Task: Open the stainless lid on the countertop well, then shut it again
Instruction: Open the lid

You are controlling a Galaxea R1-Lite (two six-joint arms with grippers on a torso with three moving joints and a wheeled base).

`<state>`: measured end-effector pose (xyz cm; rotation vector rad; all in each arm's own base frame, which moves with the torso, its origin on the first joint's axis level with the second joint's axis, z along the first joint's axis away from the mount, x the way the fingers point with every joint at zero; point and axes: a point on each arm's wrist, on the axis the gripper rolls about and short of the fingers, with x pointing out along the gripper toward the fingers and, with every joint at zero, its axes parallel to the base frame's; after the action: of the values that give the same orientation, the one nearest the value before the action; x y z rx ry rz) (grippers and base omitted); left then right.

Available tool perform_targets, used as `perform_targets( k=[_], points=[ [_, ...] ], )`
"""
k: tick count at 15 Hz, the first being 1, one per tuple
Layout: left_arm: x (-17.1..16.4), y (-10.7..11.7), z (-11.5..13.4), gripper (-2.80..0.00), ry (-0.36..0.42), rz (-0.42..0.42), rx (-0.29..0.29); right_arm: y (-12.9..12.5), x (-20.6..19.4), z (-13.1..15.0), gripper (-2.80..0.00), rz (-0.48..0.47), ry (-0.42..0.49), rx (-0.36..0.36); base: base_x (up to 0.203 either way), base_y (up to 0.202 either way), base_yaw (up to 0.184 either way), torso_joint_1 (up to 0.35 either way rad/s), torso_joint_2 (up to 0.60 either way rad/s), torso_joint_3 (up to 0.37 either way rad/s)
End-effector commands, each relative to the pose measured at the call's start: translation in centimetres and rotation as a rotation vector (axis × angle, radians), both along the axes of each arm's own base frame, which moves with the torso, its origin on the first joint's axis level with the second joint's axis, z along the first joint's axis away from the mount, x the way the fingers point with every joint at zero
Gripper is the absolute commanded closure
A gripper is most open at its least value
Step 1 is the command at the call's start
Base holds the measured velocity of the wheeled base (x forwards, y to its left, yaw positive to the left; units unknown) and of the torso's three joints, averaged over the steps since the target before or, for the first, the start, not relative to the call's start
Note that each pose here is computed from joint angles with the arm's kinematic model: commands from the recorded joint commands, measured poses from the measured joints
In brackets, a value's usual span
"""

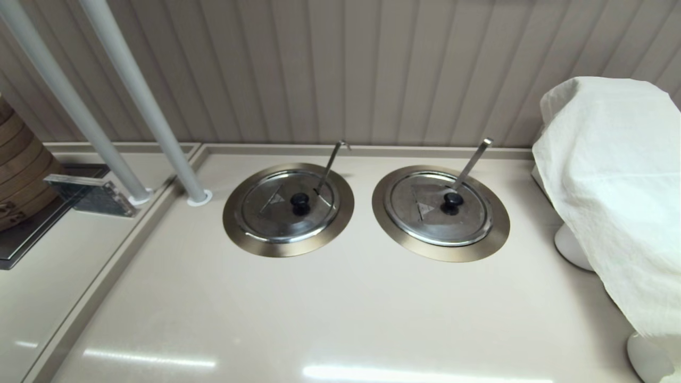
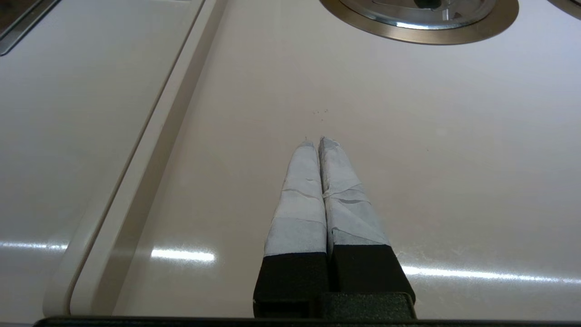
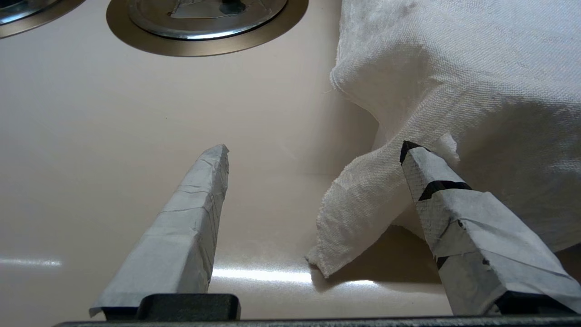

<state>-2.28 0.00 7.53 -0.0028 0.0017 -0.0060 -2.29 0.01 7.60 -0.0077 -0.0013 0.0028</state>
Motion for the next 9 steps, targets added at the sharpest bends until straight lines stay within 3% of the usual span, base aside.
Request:
perform_targets(
  k=[1,6,9],
  points=[
    [0.0,0.0,0.0,0.00,0.003,0.000,0.000,0.0,0.0,0.0,-2.80,0.000,0.000,0.000,0.000,0.000,0.000,0.000,0.00,0.000],
    [0.0,0.0,0.4,0.00,-0.021,0.003,0.002,0.0,0.0,0.0,-2.80,0.000,0.000,0.000,0.000,0.000,0.000,0.000,0.00,0.000],
    [-2.0,0.0,5.7,0.00,-0.190,0.008,-0.016,0.0,0.0,0.0,-2.80,0.000,0.000,0.000,0.000,0.000,0.000,0.000,0.00,0.000]
  ],
)
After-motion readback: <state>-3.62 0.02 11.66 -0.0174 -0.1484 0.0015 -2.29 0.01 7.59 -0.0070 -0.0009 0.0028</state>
